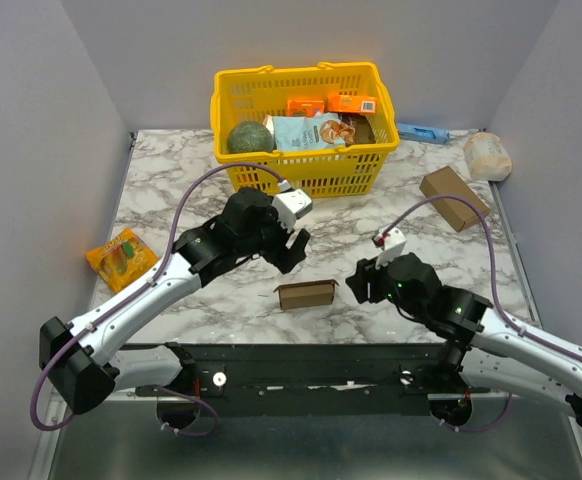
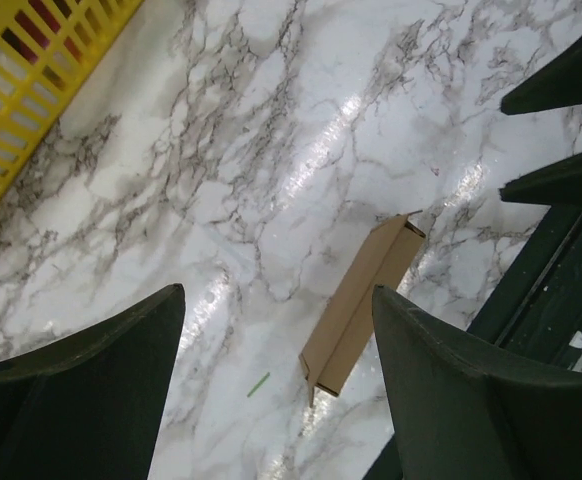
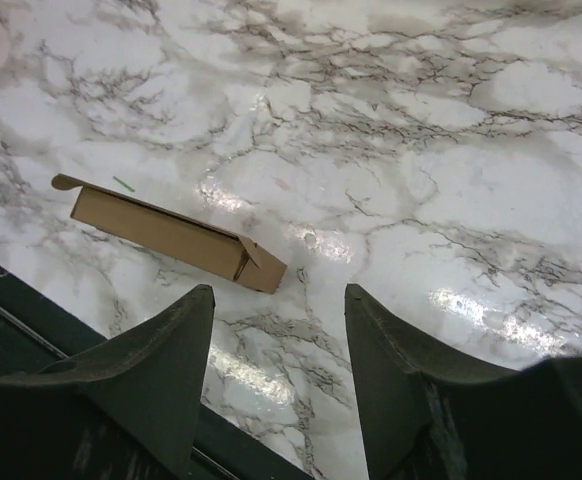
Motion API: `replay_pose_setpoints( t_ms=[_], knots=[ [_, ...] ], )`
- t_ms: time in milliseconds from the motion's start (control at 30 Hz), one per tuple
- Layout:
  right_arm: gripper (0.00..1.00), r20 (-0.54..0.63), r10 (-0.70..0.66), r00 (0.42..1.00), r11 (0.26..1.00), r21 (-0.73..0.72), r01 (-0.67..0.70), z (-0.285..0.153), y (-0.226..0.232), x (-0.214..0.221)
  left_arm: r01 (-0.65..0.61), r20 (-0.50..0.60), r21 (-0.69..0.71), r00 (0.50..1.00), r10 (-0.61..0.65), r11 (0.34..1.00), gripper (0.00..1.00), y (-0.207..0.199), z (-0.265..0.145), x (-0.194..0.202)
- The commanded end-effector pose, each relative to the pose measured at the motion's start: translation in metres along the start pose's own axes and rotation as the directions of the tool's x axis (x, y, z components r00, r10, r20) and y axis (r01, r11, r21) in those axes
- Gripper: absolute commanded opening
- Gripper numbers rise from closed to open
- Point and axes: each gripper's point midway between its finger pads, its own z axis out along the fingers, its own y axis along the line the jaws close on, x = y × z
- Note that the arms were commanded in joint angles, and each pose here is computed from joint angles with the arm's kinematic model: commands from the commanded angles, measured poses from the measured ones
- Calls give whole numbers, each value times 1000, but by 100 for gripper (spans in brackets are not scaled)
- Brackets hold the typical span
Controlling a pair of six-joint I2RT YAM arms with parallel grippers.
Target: Fold the paper box
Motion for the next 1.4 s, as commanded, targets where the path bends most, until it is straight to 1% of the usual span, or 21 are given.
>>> replay_pose_setpoints(
  t_ms=[0,67,100,233,300,367,467,533,567,633,867,1033,1133,1167,1200,1300,1367],
  knots=[
    [58,-118,-145,982,986,-97,134,17,17,13,176,-87,-93,979,-184,980,81,2,-12,47],
    [56,-125,-193,973,974,-145,175,20,25,14,204,-107,-99,971,-214,974,78,-1,-19,59],
    [54,-135,-211,968,969,-156,189,23,27,16,214,-149,-95,962,-227,972,77,-5,-21,73],
    [51,-135,-254,958,955,-189,227,30,34,13,241,-192,-90,948,-254,966,75,-12,-28,89],
    [50,-136,-268,954,951,-195,240,33,36,12,240,-227,-101,939,-257,965,72,-12,-30,98],
    [47,-150,-287,946,945,-204,254,40,40,13,238,-256,-116,931,-260,964,68,-11,-27,105],
    [44,-177,-302,937,943,-202,266,48,41,17,226,-284,-117,926,-250,967,61,-10,-21,110],
    [42,-175,-304,936,944,-191,271,51,40,14,213,-295,-118,925,-239,970,54,-9,-18,112],
    [41,-174,-307,936,943,-187,274,52,40,13,210,-301,-121,924,-237,970,53,-9,-15,112],
    [41,-179,-311,933,944,-175,281,52,38,13,206,-300,-112,925,-231,972,53,-11,-13,110],
    [41,-210,-329,921,941,-152,301,54,30,22,171,-376,-106,905,-199,979,52,-18,-6,125],
    [40,-235,-336,912,939,-151,308,57,28,30,164,-376,-117,905,-197,979,52,-17,-7,126],
    [38,-239,-339,910,939,-148,311,58,27,30,163,-379,-120,904,-197,979,51,-16,-6,126],
    [38,-244,-340,908,938,-150,311,58,27,32,164,-378,-119,905,-197,979,50,-17,-6,126],
    [38,-244,-340,908,939,-148,312,59,27,32,164,-378,-119,905,-197,979,46,-17,-5,126],
    [34,-246,-345,906,937,-143,318,60,26,32,165,-386,-118,901,-198,979,44,-17,-5,128],
    [33,-246,-345,906,937,-145,318,60,26,33,165,-387,-120,900,-200,979,41,-17,-5,128]
  ],
)
